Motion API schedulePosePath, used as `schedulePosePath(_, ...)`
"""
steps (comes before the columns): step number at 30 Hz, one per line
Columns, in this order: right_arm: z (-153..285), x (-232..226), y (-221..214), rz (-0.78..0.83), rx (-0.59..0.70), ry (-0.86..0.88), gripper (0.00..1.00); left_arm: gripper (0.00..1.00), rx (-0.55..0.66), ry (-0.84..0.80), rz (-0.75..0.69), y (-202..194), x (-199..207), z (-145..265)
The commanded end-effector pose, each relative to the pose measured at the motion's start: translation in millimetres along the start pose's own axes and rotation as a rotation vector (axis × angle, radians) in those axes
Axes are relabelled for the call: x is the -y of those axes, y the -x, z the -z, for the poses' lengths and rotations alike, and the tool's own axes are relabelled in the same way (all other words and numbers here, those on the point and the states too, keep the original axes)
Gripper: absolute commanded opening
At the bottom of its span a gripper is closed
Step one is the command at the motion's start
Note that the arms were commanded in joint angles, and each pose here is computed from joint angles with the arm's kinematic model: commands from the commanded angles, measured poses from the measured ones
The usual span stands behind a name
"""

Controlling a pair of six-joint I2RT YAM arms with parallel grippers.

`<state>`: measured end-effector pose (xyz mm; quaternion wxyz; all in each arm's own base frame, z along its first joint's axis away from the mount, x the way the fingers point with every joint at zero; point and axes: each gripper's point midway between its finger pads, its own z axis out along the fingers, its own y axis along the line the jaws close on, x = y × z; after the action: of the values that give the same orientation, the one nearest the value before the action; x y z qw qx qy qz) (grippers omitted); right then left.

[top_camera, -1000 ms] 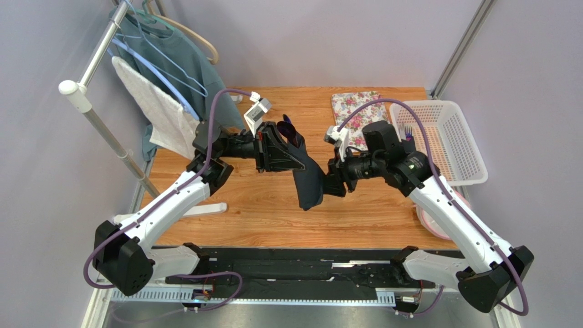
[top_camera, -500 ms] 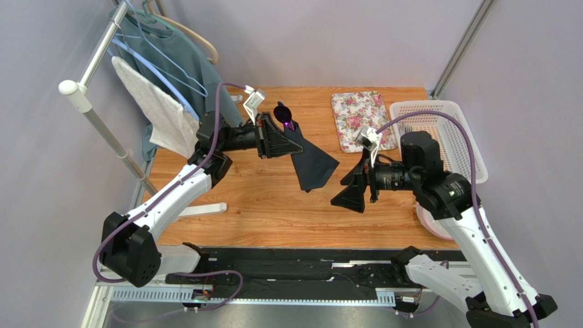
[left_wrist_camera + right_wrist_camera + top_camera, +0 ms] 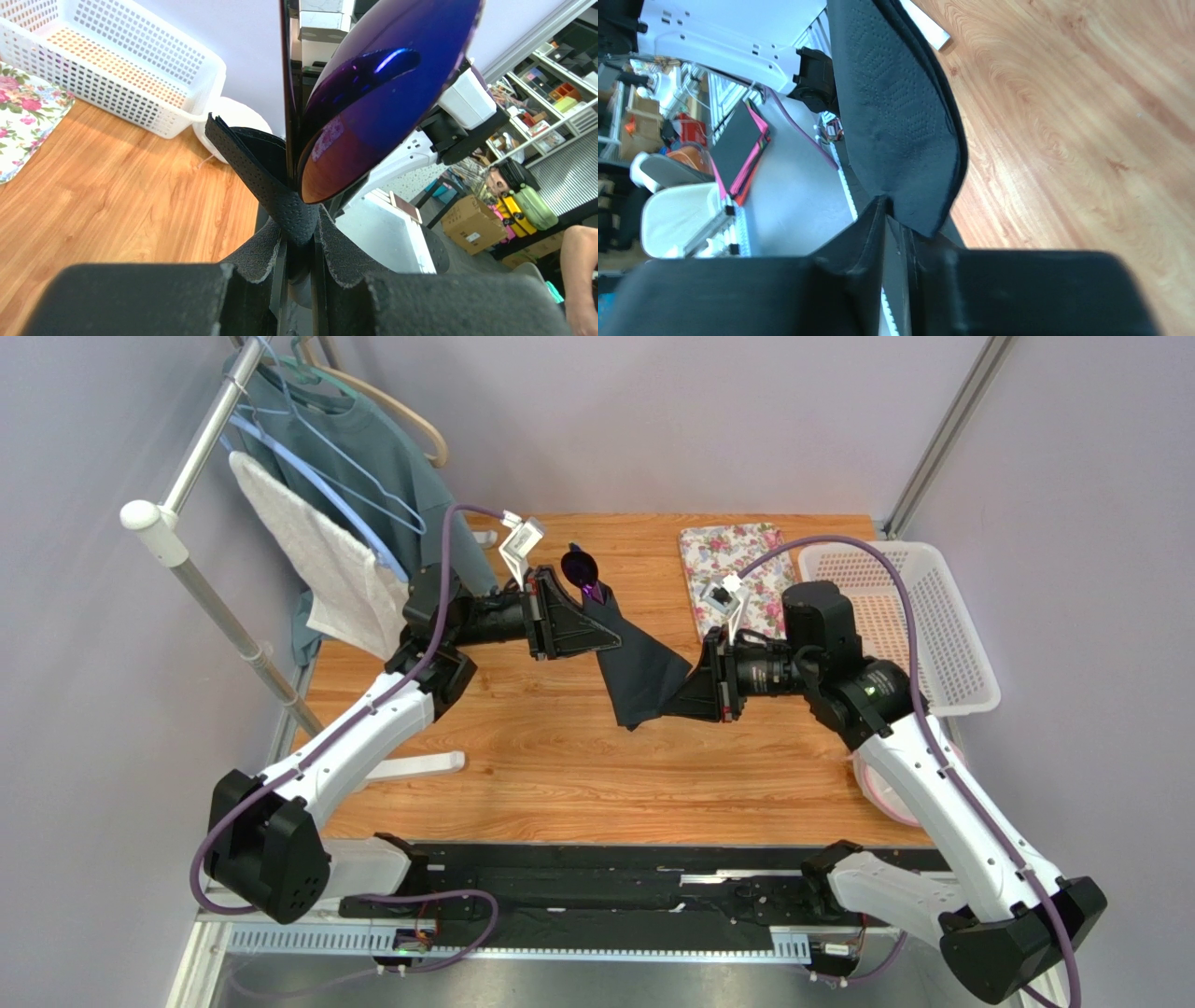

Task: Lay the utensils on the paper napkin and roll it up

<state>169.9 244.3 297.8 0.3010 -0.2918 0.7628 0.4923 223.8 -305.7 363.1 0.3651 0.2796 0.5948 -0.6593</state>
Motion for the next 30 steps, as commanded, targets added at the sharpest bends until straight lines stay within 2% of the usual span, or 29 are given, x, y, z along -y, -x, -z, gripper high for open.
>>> schedulePosePath(1,4.0,-10.6,21.4,0.095,0.058,0.049,0.00,0.00,0.061,-0.056,-0.096,28.2,32.9,1.0)
schedulePosePath(12,-16.7,13.1,12.7,0.083,0.025,0.063,0.00,0.00,0.057,-0.079,-0.079,32.7,45.5,0.9)
schedulePosePath(20,-28.6,9.7,8.2,0.049,0.011,0.114,0.00,0.00,0.054,-0.089,-0.069,31.6,48.8,-0.8)
schedulePosePath(21,-30.1,9.1,6.4,0.045,0.008,0.118,0.01,0.00,0.052,-0.091,-0.067,30.7,48.5,-1.7)
schedulePosePath(24,-29.6,15.7,-0.3,0.037,-0.016,0.083,0.18,0.00,0.050,-0.090,-0.071,30.6,47.5,-2.1)
schedulePosePath(30,-1.9,28.2,12.6,0.020,0.007,-0.054,0.31,0.00,0.053,-0.028,-0.046,23.8,26.4,-2.0)
